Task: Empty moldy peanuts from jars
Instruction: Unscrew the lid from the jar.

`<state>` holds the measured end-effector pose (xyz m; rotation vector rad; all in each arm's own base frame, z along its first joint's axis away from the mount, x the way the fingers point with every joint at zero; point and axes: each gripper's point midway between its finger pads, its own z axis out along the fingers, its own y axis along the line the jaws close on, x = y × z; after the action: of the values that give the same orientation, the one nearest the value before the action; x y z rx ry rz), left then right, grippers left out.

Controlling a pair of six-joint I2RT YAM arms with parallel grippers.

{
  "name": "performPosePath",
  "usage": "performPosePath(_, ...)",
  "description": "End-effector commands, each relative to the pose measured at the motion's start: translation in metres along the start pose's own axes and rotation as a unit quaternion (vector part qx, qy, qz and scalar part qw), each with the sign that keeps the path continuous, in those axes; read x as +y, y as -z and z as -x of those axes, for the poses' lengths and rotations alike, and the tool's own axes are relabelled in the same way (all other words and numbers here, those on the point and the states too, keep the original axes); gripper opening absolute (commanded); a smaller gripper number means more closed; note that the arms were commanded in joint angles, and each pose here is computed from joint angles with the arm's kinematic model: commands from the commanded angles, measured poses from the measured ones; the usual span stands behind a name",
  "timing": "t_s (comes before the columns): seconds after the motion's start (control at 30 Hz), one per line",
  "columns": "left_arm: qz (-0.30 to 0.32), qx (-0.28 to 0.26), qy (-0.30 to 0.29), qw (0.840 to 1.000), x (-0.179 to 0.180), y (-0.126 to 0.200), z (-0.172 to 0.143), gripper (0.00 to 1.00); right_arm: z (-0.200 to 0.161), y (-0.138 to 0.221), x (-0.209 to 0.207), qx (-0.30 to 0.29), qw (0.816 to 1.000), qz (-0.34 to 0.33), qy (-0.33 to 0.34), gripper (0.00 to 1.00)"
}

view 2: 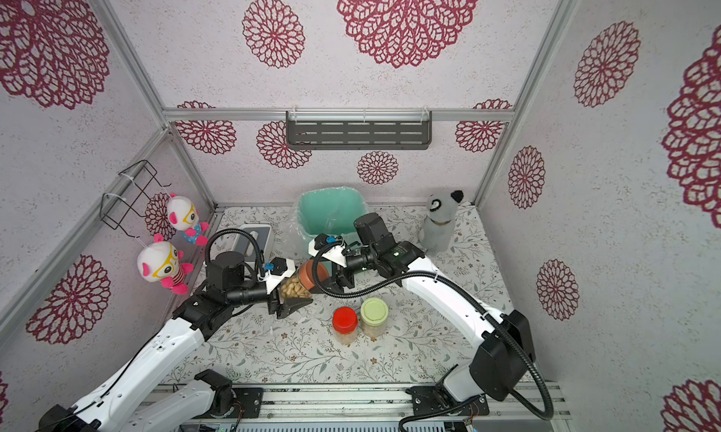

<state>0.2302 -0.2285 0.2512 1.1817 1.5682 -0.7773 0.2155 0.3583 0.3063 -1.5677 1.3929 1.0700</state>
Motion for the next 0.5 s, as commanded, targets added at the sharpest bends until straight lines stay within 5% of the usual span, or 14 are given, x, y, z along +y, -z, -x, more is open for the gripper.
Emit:
performPosePath(0.0, 0.01, -0.015, -0.013, 1.0, 0.005, 0.006, 0.014, 0.0, 0.018, 0.015, -0.011, -0.023, 0.999, -0.02, 0.008, 0.49)
performPosePath(0.2, 0.012, -0.015, -0.014, 1.0, 0.007, 0.005, 0.013, 0.0, 0.024, 0.015, -0.015, -0.041, 0.998, -0.04, -0.012, 0.87)
performPosePath(0.33, 0.012, -0.016, -0.009, 1.0, 0.008, 0.003, 0.012, 0.0, 0.029, 0.014, -0.015, -0.049, 0.998, -0.044, -0.018, 0.98)
performPosePath(0.47, 0.013, -0.019, -0.008, 1.0, 0.009, 0.002, 0.013, 0.0, 0.03, 0.01, -0.015, -0.051, 0.998, -0.042, -0.025, 0.99)
